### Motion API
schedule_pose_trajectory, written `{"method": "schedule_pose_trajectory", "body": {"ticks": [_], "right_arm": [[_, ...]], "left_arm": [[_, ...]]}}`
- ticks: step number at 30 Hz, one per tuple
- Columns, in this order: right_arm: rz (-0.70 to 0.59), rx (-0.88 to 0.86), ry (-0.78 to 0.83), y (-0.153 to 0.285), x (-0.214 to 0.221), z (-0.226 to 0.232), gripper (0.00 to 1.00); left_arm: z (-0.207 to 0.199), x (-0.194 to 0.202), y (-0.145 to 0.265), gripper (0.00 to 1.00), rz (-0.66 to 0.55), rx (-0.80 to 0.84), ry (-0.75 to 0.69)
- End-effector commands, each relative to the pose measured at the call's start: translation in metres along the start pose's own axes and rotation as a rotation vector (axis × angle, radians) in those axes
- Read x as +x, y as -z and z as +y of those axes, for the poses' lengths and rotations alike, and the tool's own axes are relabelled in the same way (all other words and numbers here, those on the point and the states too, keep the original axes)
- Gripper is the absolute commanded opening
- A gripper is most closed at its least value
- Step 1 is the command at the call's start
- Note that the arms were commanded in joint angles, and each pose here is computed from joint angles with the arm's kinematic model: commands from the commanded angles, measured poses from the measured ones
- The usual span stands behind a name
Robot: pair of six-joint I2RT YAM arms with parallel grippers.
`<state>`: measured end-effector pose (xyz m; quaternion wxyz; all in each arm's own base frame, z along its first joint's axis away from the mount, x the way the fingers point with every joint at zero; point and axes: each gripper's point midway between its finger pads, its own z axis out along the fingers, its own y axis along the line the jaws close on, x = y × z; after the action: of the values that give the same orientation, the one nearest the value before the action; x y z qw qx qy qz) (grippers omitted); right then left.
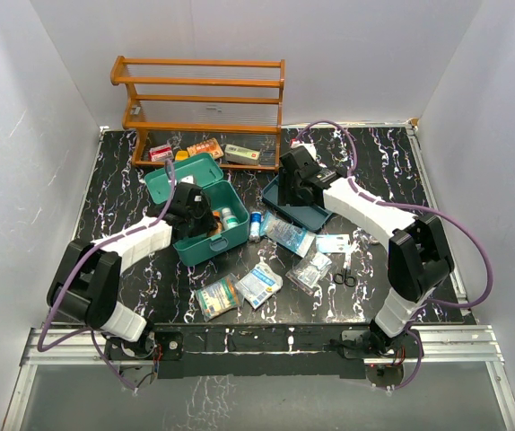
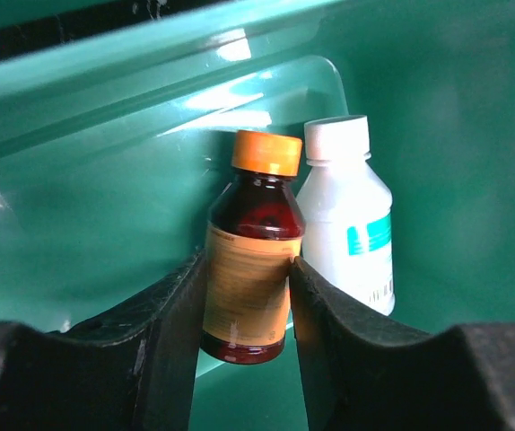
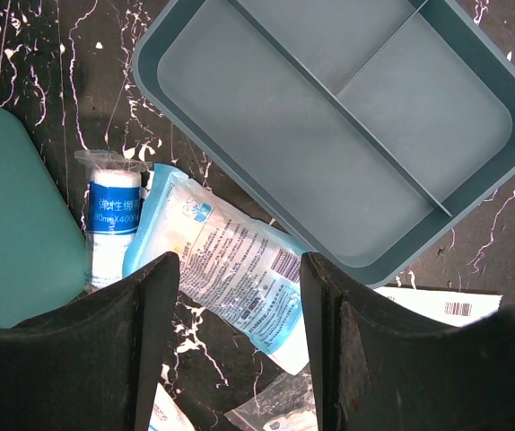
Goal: Organize the medicine kit
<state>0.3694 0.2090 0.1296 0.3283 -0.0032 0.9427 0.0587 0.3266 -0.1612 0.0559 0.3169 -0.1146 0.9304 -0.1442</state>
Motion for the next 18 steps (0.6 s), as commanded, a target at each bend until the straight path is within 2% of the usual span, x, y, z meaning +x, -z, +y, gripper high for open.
{"method": "schedule_pose_trajectory", "body": {"ticks": [1,6,11,18], "right_arm": [[-0.056,-0.002,0.014,0.004,-0.02,0.004,0.54],[-0.055,-0.003,0.045,0.002,-0.02,0.003,0.53],[-0.062,-0.013,0.049,0.004,-0.02,0.004,0.53],[-0.09,-0.025,0.051,0.012,-0.027,0.005,0.53]], "left_arm": [[-0.002,0.011,-0.005,0.37,0.04,0.016,0.044],[-0.012,0.016,-0.007,0.32,0.075,0.055,0.111],[-0.023,0.011,-0.001,0.31,0.045,0.107,0.177],[-0.007,-0.007,0.008,0.46,-0.032,0.011,0.167]]}}
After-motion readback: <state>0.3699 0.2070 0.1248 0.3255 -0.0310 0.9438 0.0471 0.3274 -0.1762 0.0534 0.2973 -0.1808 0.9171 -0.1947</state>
